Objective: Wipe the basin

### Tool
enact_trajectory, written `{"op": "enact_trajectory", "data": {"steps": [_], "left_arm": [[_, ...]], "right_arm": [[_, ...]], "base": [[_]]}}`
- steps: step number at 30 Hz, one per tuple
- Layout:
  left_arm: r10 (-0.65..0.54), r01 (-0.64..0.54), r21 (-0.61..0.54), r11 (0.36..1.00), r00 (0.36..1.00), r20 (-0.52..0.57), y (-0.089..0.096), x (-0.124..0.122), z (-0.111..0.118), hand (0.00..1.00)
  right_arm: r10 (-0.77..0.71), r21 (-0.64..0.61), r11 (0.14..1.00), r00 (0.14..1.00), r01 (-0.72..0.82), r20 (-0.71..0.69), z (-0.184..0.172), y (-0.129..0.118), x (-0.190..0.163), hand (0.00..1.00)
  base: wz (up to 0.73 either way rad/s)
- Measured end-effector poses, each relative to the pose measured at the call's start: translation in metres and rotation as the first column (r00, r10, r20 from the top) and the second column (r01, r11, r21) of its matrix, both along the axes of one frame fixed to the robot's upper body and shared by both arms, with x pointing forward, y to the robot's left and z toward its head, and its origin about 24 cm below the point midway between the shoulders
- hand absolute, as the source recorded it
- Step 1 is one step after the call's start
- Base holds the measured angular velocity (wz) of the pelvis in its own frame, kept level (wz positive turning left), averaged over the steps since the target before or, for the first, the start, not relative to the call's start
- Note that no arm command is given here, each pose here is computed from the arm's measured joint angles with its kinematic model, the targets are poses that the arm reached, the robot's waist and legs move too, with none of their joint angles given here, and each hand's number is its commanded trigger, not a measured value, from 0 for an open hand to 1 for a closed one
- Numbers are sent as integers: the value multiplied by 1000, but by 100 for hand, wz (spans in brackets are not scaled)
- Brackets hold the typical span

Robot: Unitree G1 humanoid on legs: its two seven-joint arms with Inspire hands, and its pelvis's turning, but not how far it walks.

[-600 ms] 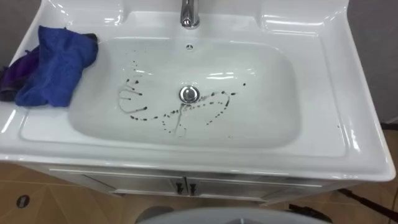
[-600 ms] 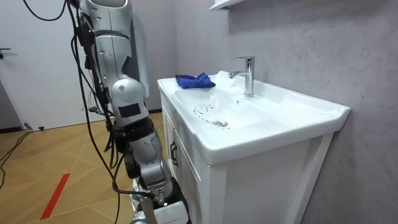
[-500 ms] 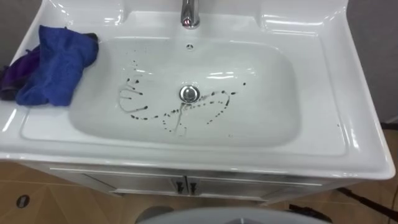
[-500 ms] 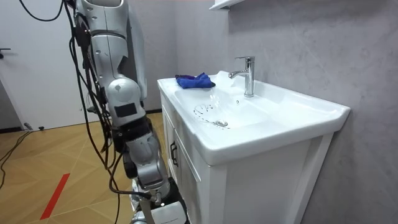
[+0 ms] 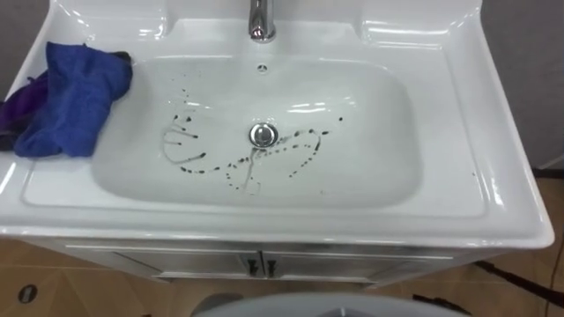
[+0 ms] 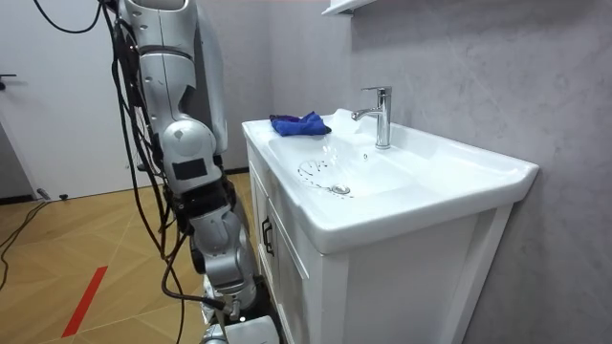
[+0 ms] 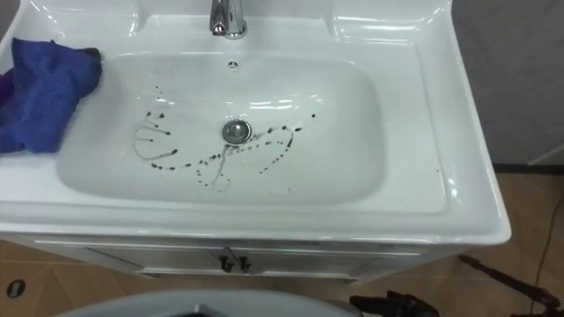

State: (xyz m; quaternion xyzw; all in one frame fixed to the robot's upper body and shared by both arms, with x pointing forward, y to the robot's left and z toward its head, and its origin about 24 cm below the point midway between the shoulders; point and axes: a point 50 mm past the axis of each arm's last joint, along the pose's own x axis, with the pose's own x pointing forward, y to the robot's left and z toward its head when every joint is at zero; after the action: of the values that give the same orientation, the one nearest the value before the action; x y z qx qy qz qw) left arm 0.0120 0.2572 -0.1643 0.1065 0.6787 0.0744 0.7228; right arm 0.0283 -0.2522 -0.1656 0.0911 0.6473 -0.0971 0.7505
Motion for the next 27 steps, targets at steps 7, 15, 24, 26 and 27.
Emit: {"op": "enact_trajectory", "data": {"steps": [7,15,24,26,27], "left_arm": [[137,-137,-23,990,991,2,-2,-7,-1,0],[439,-439,13,899,899,1,7,-43,2,0],[699,-703,103,703,711,83,17,-57,7,0],[767,-781,128,612,625,146,26,-56,11,0],[798,-823,146,549,568,201,37,-56,15,0]], "right_arm": [[-13,-3,1000,1000,13,-1,1,-2,0,0],[-62,-31,998,997,61,-38,2,-11,-11,0],[-71,-77,995,994,65,-85,5,-20,-20,0],[-85,-90,993,992,77,-91,6,-23,-23,0],[-98,-100,991,991,88,-95,7,-26,-25,0]], "base": [[0],[0],[10],[17],[17]]}}
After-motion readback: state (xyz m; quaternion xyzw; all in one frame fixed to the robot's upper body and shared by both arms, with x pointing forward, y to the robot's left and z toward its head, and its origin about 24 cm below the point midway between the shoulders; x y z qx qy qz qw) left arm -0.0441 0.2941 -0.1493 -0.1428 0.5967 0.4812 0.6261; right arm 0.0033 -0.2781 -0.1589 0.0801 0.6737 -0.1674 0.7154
